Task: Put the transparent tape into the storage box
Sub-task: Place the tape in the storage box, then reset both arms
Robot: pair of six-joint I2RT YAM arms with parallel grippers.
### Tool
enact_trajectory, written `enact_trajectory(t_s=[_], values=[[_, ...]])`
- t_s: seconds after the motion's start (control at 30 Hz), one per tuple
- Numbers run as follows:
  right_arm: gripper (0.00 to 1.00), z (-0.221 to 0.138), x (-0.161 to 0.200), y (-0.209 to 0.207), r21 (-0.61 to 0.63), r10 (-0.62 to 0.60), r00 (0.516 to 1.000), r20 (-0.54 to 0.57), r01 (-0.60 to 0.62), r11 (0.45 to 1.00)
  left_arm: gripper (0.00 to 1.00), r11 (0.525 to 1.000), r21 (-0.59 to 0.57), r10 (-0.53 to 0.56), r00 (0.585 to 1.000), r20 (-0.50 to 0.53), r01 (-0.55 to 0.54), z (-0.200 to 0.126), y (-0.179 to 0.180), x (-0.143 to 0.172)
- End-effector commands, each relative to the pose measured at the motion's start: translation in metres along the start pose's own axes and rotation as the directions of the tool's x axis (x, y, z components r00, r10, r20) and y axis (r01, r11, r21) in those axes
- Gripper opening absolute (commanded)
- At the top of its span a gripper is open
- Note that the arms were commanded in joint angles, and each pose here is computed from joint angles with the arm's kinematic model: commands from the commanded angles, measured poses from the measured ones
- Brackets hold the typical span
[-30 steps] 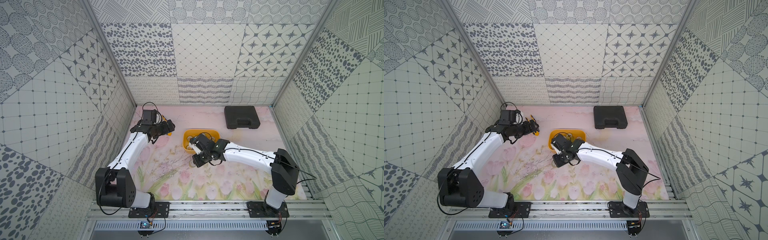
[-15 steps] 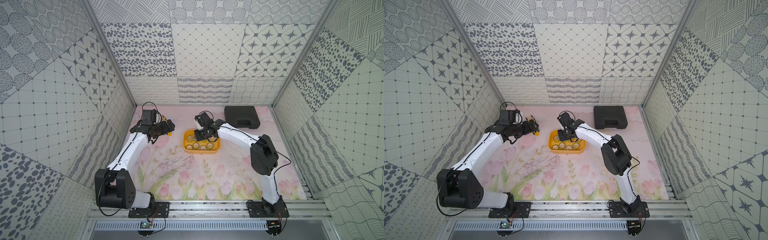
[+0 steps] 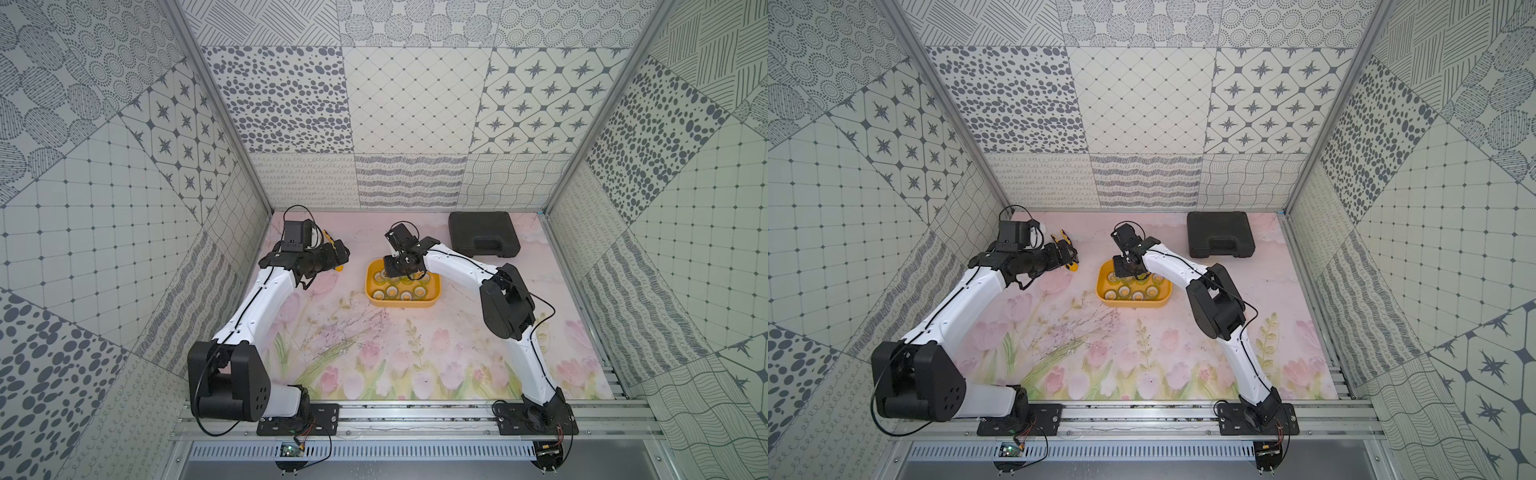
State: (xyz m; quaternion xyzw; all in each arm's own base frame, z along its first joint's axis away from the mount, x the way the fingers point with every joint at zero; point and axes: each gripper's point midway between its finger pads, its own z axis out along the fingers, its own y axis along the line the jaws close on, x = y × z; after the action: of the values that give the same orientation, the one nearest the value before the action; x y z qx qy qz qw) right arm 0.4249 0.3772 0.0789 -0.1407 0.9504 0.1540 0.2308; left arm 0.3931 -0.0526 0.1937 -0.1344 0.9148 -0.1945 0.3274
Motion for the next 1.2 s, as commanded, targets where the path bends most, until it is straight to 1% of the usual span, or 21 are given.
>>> enact_trajectory(t_s=[0.0,0.1,0.13,0.17,0.2,0.27,0.33,0.47,0.5,0.6,0.67,0.77,0.83,0.87,0.9,0.97,1.0,1.07,1.1,1.13,1.17], values=[[0.51,-0.02,-0.016,0.002,-0.008,-0.01,0.998,0.06,0.011,1.0,0.99,0.999,0.02,0.038,0.997,0.066,-0.04,-0.004,-0.003,-0.009],[0.63,-0.047,-0.018,-0.004,0.012,-0.03,0.995,0.094,0.029,0.999,0.99,0.998,-0.006,0.06,0.992,0.112,-0.06,-0.006,0.004,-0.01],[0.76,-0.059,-0.02,-0.007,0.027,-0.035,0.992,0.117,0.032,0.999,0.99,0.997,-0.015,0.071,0.989,0.129,-0.07,-0.006,0.006,-0.01],[0.93,-0.073,-0.02,-0.012,0.044,-0.04,0.988,0.148,0.034,0.998,0.99,0.996,-0.021,0.083,0.986,0.148,-0.081,-0.007,0.007,-0.011],[0.97,-0.087,-0.02,-0.017,0.062,-0.046,0.982,0.181,0.036,0.997,0.99,0.995,-0.027,0.1,0.981,0.168,-0.097,-0.007,0.009,-0.011],[0.97,-0.116,-0.018,-0.03,0.103,-0.067,0.965,0.255,0.042,0.994,0.99,0.989,-0.033,0.147,0.966,0.215,-0.143,-0.009,0.008,-0.01],[0.97,-0.143,-0.014,-0.047,0.168,-0.093,0.94,0.328,0.039,0.985,0.99,0.973,-0.048,0.231,0.933,0.276,-0.227,-0.011,0.002,-0.006],[0.97,-0.193,0.005,-0.091,0.326,-0.17,0.88,0.443,0.018,0.945,0.99,0.907,-0.125,0.418,0.823,0.384,-0.402,-0.01,-0.007,0.011],[0.97,-0.201,0.011,-0.102,0.367,-0.189,0.868,0.458,0.009,0.93,0.99,0.9,-0.153,0.435,0.811,0.391,-0.409,-0.008,-0.004,0.015],[0.97,-0.22,0.031,-0.143,0.484,-0.236,0.834,0.499,-0.042,0.874,0.99,0.916,-0.253,0.392,0.824,0.41,-0.311,0.0,0.024,0.022],[0.97,-0.227,0.045,-0.17,0.543,-0.265,0.817,0.512,-0.07,0.837,0.99,0.919,-0.285,0.378,0.818,0.433,-0.274,0.01,0.039,0.029],[0.97,-0.233,0.059,-0.201,0.579,-0.281,0.775,0.567,-0.131,0.805,0.99,0.896,-0.359,0.409,0.804,0.433,-0.262,0.024,0.057,0.031],[0.97,-0.235,0.065,-0.216,0.575,-0.276,0.747,0.604,-0.17,0.8,0.99,0.872,-0.429,0.417,0.816,0.4,-0.236,0.028,0.071,0.032],[0.97,-0.237,0.063,-0.224,0.564,-0.266,0.729,0.631,-0.195,0.803,0.99,0.86,-0.446,0.441,0.802,0.402,-0.249,0.03,0.074,0.033],[0.97,-0.23,0.071,-0.233,0.565,-0.257,0.734,0.629,-0.204,0.8,0.99,0.85,-0.459,0.461,0.788,0.408,-0.259,0.031,0.077,0.034],[0.97,-0.226,0.073,-0.251,0.56,-0.233,0.726,0.646,-0.244,0.792,0.99,0.844,-0.466,0.489,0.739,0.464,-0.266,0.033,0.081,0.035],[0.97,-0.223,0.073,-0.257,0.559,-0.226,0.724,0.652,-0.257,0.788,0.99,0.844,-0.467,0.49,0.73,0.476,-0.262,0.035,0.083,0.036],[0.97,-0.215,0.072,-0.271,0.549,-0.208,0.711,0.671,-0.288,0.784,0.99,0.844,-0.469,0.489,0.733,0.472,-0.261,0.043,0.086,0.037],[0.97,-0.212,0.072,-0.276,0.55,-0.214,0.703,0.678,-0.293,0.782,0.99,0.835,-0.476,0.506,0.723,0.47,-0.276,0.046,0.085,0.035],[0.97,-0.209,0.071,-0.279,0.555,-0.23,0.693,0.683,-0.287,0.781,0.99,0.841,-0.468,0.496,0.733,0.466,-0.272,0.047,0.085,0.034],[0.97,-0.203,0.072,-0.283,0.582,-0.248,0.71,0.659,-0.273,0.766,0.99,0.852,-0.449,0.475,0.757,0.449,-0.268,0.049,0.087,0.037]])
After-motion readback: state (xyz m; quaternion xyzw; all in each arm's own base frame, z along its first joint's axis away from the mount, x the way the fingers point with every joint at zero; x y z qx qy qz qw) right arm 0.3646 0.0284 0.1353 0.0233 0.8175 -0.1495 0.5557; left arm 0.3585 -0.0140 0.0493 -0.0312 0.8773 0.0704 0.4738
